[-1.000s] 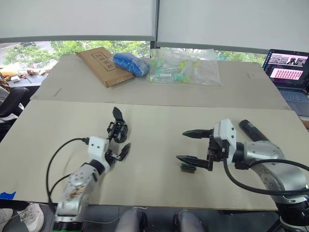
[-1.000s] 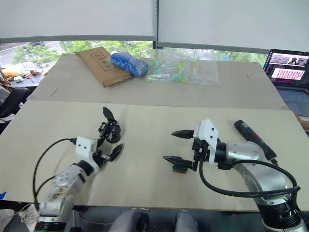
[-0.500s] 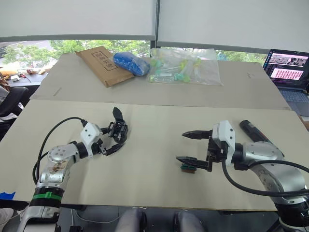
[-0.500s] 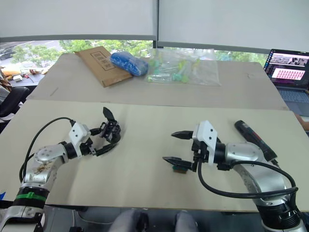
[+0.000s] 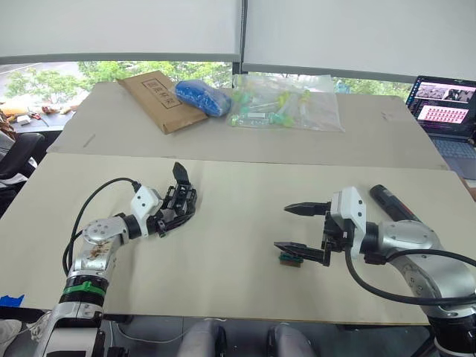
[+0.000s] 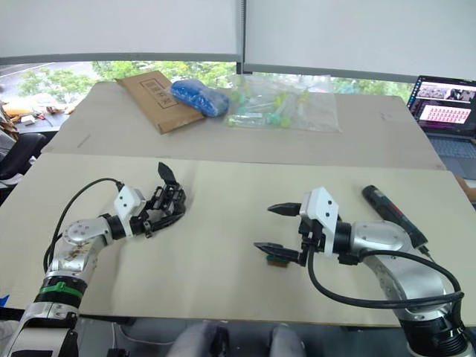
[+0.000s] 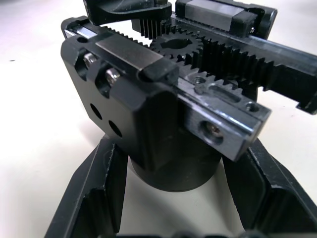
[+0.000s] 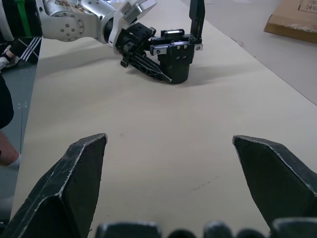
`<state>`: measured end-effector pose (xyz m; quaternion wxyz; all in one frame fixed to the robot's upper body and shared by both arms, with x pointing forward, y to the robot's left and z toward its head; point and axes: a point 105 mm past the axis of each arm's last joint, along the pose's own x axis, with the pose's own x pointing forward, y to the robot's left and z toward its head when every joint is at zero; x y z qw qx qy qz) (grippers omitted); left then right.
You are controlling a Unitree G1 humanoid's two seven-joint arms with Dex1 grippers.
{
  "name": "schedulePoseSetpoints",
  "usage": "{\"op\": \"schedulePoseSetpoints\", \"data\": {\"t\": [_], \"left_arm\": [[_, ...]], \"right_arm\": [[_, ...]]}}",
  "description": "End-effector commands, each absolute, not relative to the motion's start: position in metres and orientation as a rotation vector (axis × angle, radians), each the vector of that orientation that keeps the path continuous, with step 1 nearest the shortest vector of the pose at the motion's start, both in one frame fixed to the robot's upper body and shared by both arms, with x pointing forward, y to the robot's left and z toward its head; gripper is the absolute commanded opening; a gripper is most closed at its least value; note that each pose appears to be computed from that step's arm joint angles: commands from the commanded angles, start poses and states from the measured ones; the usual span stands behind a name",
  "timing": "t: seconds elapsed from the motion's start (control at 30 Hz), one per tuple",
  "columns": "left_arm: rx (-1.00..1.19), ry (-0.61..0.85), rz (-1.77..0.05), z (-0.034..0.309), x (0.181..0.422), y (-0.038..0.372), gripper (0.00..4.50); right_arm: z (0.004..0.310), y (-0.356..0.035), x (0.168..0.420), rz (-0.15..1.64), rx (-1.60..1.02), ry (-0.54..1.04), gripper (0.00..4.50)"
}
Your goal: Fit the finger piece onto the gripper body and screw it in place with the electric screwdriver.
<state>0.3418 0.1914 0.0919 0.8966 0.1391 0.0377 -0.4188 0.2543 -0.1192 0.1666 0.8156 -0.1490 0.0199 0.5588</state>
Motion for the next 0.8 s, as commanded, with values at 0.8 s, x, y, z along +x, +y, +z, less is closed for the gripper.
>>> {"op": "schedulePoseSetpoints", "data": {"t": [0.8], "left_arm": [[0.191,0.014,-0.793,0.114,0.344,0.005,2.28]], "right_arm": [[0.174,-0.158,0.244,0.958,-0.339,0.030,4.50]]}}
